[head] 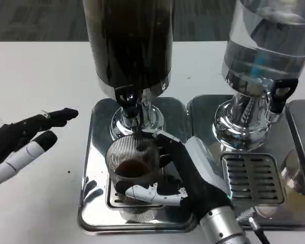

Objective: Grasp the cup under the faucet to collect the drink, then remove the cup.

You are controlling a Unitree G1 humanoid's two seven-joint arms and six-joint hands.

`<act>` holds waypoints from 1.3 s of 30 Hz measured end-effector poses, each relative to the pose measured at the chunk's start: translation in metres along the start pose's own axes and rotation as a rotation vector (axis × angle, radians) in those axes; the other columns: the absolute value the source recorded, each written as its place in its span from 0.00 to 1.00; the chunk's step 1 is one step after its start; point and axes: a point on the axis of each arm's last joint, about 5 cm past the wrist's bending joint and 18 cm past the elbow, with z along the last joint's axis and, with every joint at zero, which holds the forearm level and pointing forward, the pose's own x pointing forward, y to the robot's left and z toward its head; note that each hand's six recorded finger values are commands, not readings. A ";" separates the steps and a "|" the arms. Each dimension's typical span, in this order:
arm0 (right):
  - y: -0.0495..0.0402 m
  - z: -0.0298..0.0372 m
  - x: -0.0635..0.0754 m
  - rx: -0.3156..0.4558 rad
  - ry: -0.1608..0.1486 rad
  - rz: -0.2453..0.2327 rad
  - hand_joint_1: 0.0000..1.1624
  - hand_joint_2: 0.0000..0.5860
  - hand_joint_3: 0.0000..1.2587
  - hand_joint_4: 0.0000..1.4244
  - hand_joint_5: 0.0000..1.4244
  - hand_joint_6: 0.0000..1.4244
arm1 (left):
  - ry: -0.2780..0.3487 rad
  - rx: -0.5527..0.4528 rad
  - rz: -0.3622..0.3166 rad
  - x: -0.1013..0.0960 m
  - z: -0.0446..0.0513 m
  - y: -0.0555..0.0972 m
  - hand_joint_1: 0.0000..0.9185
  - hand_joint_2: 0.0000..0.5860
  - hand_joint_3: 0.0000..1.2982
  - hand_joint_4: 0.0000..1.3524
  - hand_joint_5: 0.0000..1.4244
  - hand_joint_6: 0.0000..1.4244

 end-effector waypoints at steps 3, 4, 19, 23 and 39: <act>-0.0017 -0.0013 -0.003 0.003 0.010 -0.020 0.65 0.39 0.34 0.31 0.38 0.40 | -0.001 -0.001 0.000 0.001 -0.0002 0.000 0.00 0.21 0.18 0.12 0.10 0.06; -0.0023 -0.0016 -0.004 0.003 0.013 -0.026 0.65 0.39 0.35 0.31 0.38 0.40 | -0.001 -0.001 0.000 0.001 -0.0003 0.001 0.00 0.21 0.18 0.12 0.10 0.06; -0.0104 -0.0026 -0.015 -0.003 0.041 -0.062 0.65 0.39 0.36 0.32 0.39 0.41 | -0.004 -0.011 -0.023 0.007 -0.0018 -0.001 0.00 0.21 0.18 0.12 0.10 0.06; -0.0131 -0.0035 -0.019 -0.004 0.048 -0.074 0.66 0.40 0.36 0.33 0.39 0.41 | -0.005 -0.013 -0.026 0.009 -0.0022 -0.001 0.00 0.22 0.18 0.12 0.10 0.06; -0.0223 0.0019 -0.027 0.009 0.051 -0.124 0.65 0.41 0.37 0.33 0.40 0.42 | -0.011 -0.013 -0.045 0.010 -0.0024 -0.002 0.00 0.22 0.18 0.12 0.10 0.07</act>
